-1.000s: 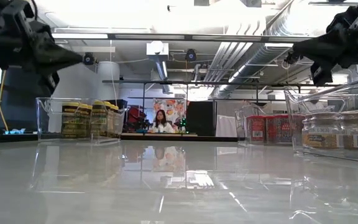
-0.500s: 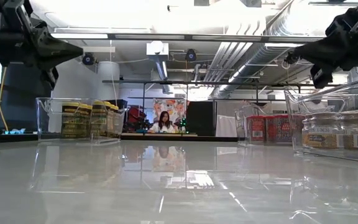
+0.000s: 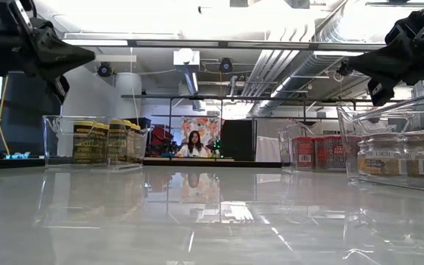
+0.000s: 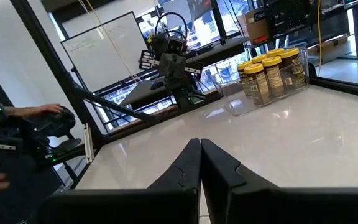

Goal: Sort spices by type
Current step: Return to Home Position

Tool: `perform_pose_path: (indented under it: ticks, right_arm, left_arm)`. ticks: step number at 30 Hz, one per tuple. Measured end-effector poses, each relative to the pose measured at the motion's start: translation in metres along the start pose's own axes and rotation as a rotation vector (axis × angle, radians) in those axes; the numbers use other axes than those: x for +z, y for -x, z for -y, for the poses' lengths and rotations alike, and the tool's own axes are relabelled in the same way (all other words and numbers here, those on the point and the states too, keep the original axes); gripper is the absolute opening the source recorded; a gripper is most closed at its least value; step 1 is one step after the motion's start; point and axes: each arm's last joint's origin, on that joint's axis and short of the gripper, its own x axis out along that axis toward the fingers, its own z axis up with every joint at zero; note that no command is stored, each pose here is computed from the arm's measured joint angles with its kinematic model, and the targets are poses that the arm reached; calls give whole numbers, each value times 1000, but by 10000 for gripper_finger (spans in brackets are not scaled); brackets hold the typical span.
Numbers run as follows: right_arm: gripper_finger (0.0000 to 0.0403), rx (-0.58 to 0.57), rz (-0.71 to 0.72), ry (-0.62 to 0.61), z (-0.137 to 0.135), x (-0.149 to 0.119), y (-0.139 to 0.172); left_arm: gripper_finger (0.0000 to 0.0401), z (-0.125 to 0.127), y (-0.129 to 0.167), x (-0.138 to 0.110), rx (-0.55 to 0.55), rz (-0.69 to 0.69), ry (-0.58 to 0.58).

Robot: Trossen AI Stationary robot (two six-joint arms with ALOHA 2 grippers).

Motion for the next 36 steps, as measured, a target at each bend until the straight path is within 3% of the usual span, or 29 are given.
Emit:
perform_pose_path:
  ticks: [4, 6, 9, 13, 16, 36]
  right_arm:
    - [1, 0, 0, 0, 0, 0, 0]
    - [1, 0, 0, 0, 0, 0, 0]
    - [1, 0, 0, 0, 0, 0, 0]
    - [1, 0, 0, 0, 0, 0, 0]
    - [1, -1, 0, 0, 0, 0, 0]
    - [1, -1, -1, 0, 0, 0, 0]
  left_arm:
    - [0, 1, 0, -1, -17, -15, -2]
    - [0, 1, 0, -2, -19, -21, -59]
    - [0, 2, 0, -3, -60, -50, -202]
    - [0, 4, 1, -7, -184, -105, -490]
    - [0, 4, 1, -7, -201, -98, -598]
    - [0, 2, 0, -7, -181, -101, -604]
